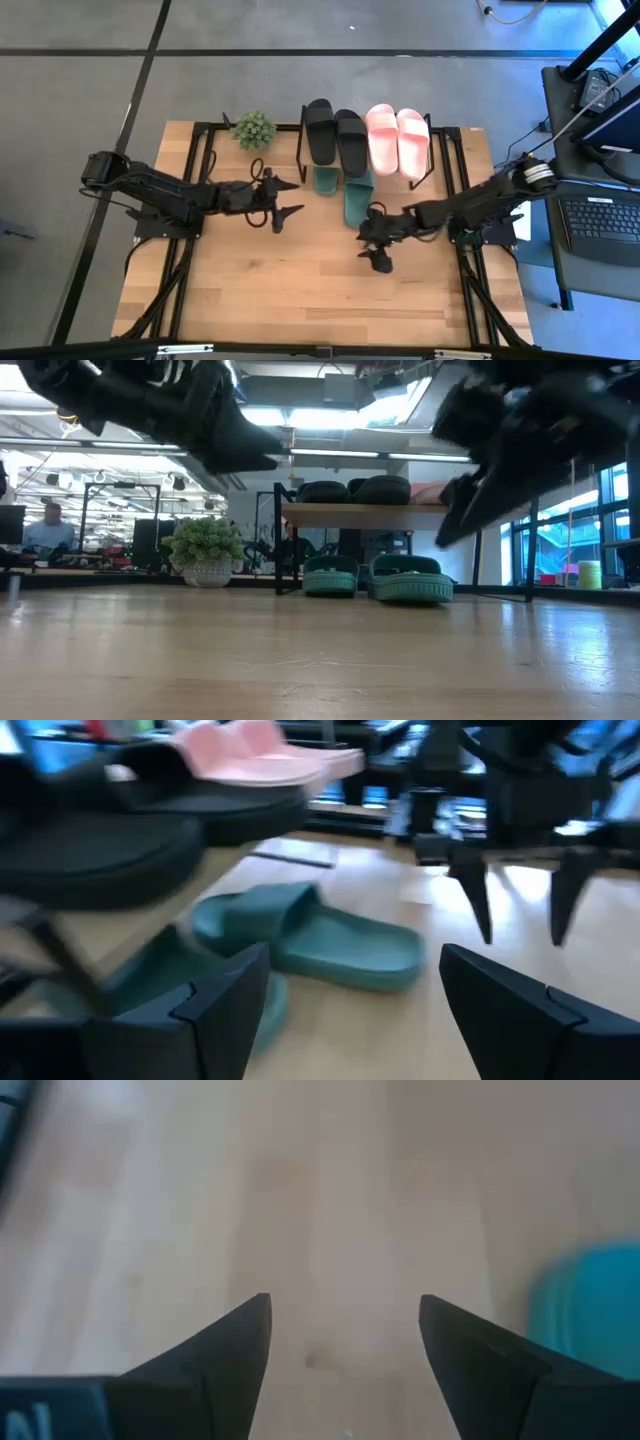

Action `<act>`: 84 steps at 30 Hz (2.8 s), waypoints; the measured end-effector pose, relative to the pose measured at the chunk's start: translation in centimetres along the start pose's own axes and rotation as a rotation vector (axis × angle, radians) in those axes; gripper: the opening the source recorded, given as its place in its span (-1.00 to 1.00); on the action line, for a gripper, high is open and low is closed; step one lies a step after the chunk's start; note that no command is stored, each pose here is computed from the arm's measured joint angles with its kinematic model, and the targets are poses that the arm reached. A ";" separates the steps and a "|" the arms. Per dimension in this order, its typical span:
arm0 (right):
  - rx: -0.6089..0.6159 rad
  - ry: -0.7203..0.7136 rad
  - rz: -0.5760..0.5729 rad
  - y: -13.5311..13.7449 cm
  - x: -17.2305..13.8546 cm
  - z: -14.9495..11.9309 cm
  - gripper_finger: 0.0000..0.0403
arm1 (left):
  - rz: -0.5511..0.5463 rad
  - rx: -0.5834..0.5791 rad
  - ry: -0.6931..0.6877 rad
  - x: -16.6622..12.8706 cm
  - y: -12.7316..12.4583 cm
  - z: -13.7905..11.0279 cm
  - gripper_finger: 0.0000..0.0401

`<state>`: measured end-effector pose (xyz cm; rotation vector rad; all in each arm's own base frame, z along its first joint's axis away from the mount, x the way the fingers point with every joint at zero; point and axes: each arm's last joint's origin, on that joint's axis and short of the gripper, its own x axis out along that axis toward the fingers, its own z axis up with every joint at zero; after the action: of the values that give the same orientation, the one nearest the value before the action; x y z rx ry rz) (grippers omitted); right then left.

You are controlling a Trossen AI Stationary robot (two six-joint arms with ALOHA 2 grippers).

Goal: Pick and place slides into the shelf
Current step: Put the green slide under the shelf, then return to Home Position

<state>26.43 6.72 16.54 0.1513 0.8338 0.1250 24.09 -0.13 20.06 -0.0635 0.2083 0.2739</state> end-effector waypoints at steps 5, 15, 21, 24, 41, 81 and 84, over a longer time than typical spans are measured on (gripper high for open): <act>0.073 0.111 -0.008 -1.7 1.9 0.5 0.27 | 0.048 0.010 0.014 -0.4 0.1 -1.0 0.42; 0.141 0.128 -0.038 -4.2 2.6 0.8 0.27 | 0.053 0.022 0.054 -0.8 0.4 -2.5 0.42; 0.146 0.136 -0.069 -5.6 2.4 0.8 0.27 | 0.053 0.023 0.054 -0.8 0.4 -2.5 0.42; 0.148 0.155 -0.092 -6.3 2.3 0.7 0.27 | 0.053 0.022 0.054 -0.8 0.4 -2.5 0.42; 0.131 0.126 -0.218 -10.1 1.6 1.0 0.27 | 0.053 0.025 0.054 -0.8 0.4 -2.5 0.42; -0.003 -0.067 -0.103 -6.6 -2.0 3.5 0.27 | 0.061 -0.012 0.028 -0.7 0.4 -2.2 0.42; -0.034 -0.152 -0.111 -5.6 -4.3 4.3 0.27 | 0.075 -0.047 -0.005 -1.0 0.8 -1.6 0.42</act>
<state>27.04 0.09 21.44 0.0815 0.6862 0.0228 22.60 0.18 18.65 -0.1016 0.1996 0.3541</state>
